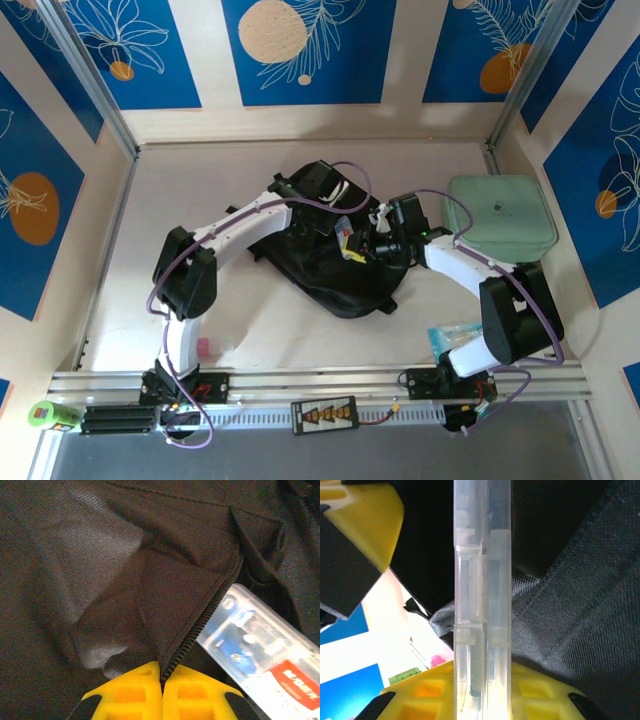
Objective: Pack books, pencil case, and school supplies into a backpack
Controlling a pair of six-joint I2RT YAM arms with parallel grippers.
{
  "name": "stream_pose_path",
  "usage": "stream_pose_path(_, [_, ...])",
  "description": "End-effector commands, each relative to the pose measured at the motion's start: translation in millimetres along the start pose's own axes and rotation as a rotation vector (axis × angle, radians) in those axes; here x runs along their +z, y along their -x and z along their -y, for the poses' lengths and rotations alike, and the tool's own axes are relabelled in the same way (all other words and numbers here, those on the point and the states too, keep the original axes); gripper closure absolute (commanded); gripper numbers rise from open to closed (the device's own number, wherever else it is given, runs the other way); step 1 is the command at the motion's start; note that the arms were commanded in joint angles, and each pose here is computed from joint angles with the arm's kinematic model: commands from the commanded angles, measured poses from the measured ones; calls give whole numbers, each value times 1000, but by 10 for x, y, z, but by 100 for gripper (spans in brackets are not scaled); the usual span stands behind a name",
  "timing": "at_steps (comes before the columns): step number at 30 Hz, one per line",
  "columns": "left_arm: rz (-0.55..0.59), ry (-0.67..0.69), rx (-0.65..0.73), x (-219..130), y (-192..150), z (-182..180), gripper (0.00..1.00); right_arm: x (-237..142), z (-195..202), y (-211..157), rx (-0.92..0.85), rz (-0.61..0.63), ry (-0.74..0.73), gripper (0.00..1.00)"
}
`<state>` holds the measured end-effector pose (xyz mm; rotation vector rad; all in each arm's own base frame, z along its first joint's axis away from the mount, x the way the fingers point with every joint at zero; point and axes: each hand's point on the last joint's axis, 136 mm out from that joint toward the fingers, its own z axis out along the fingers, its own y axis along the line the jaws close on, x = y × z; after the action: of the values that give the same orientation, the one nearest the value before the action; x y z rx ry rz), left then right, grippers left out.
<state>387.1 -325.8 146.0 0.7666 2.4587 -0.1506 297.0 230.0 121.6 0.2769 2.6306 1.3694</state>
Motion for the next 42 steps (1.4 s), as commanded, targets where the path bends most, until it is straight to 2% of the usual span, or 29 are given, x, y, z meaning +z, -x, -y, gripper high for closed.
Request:
stream_pose_path(1, [112,-59,-40,-328,250,41,100,44,-136,18,-28,-32,75,96])
stream_pose_path(11, [144,-75,-85,-388,242,-14,100,267,-349,434,-50,33,182,96])
stream_pose_path(18, [144,-102,-138,-318,194,-80,100,329,-329,519,-12,32,200,70])
stream_pose_path(24, [122,-119,-156,-229,120,-106,100,76,-229,260,-8,62,142,54])
stream_pose_path(26, [119,-126,-155,-211,116,-92,100,-5,-180,192,-4,85,117,53])
stream_pose_path(32, [127,-147,-159,-213,157,-68,100,-95,-25,132,-17,133,-1,67])
stream_pose_path(38, [123,-152,-160,-219,158,-58,100,25,-228,257,-79,135,7,82])
stream_pose_path(42, [116,-159,-162,-243,158,-44,100,176,-350,454,-99,162,70,87])
